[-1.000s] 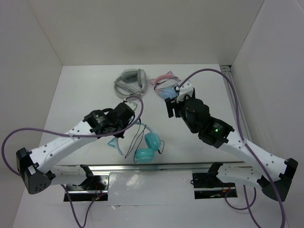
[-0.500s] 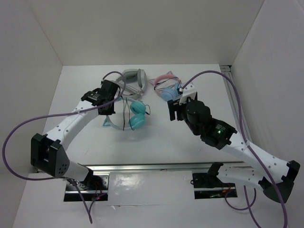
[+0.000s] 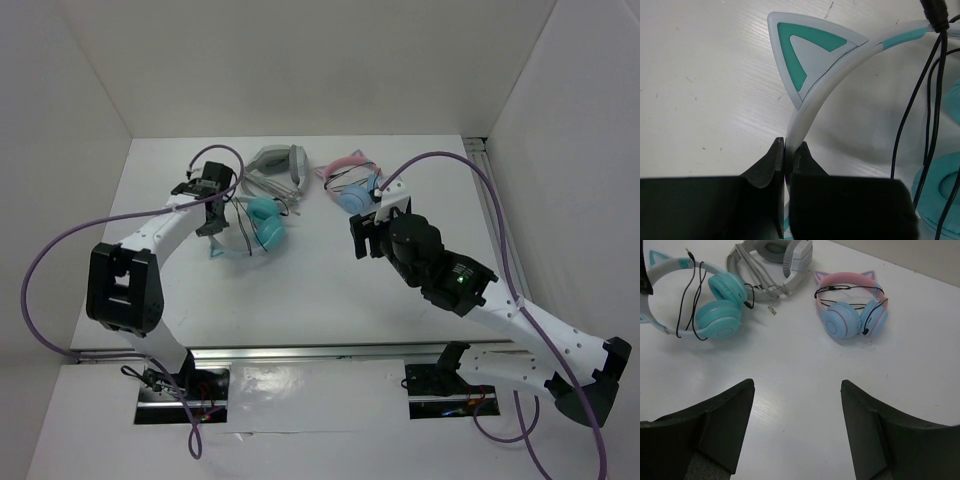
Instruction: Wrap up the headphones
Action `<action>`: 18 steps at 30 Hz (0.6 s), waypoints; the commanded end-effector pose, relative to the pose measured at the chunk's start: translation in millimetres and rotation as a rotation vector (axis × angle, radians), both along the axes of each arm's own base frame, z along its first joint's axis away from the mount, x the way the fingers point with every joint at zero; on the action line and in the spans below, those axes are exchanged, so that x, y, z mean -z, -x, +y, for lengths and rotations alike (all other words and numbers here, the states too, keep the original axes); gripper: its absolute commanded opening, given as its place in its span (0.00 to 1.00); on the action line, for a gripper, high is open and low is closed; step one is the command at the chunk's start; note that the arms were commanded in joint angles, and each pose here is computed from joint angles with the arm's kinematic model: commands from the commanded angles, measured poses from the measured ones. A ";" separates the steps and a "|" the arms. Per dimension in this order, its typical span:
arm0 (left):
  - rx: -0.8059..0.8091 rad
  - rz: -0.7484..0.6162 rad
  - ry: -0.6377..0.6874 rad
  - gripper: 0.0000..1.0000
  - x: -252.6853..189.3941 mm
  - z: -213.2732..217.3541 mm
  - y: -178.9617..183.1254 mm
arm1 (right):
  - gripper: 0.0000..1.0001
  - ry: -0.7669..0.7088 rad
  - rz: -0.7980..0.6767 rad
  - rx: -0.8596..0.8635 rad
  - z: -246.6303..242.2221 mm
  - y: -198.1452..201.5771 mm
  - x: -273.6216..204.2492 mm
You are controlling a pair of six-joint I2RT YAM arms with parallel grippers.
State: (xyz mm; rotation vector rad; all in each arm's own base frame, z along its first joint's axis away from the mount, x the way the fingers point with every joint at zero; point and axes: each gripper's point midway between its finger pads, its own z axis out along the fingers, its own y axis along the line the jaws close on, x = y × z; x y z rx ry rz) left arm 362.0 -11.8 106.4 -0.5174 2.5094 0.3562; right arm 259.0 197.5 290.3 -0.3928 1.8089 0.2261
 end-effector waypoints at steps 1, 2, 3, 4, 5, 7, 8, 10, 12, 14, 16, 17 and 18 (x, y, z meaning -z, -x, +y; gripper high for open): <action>-0.022 -0.054 0.051 0.00 7.5 -10.9 -20.0 | 0.77 -0.008 -0.008 -0.016 2.2 2.5 -1.9; -0.010 -0.031 0.052 0.00 14.3 -11.8 -17.1 | 0.77 -0.008 -0.008 -0.016 2.2 2.5 -1.9; -0.010 -0.019 0.050 0.00 18.7 -11.8 -16.7 | 0.77 -0.008 -0.008 -0.016 2.2 2.5 -1.9; -0.010 -0.028 0.052 0.00 18.0 -12.2 -18.8 | 0.77 -0.008 -0.008 -0.016 2.2 2.5 -1.9; -0.001 -0.006 0.047 0.00 25.7 -15.0 -15.3 | 0.77 0.000 -0.002 -0.016 2.0 2.7 2.2; 0.004 0.009 0.057 0.00 30.8 -17.3 -14.6 | 0.77 -0.015 -0.013 -0.025 3.8 4.9 -2.4; 0.022 0.013 0.053 0.00 30.8 -20.9 -14.1 | 0.77 -0.015 -0.013 -0.025 3.8 5.0 -2.4; 0.034 0.058 0.043 0.00 43.8 -24.6 -9.7 | 0.77 -0.015 -0.013 -0.025 3.8 5.0 -2.4; 0.056 0.106 0.027 0.00 56.5 -27.6 -4.9 | 0.77 -0.015 -0.013 -0.025 3.8 5.0 -2.4; 0.086 0.133 0.049 0.00 64.5 -36.6 -4.9 | 0.77 -0.015 -0.013 -0.025 3.8 5.0 -2.4; 0.105 0.170 0.037 0.00 72.7 -39.1 0.0 | 0.77 -0.022 -0.019 -0.025 2.5 6.0 -5.1; 0.118 0.189 0.031 0.00 76.7 -43.2 3.7 | 0.77 -0.015 -0.013 -0.025 2.3 6.1 -1.0; 0.125 0.209 0.012 0.00 80.5 -44.2 7.4 | 0.77 -0.013 -0.015 -0.016 0.8 5.4 -1.2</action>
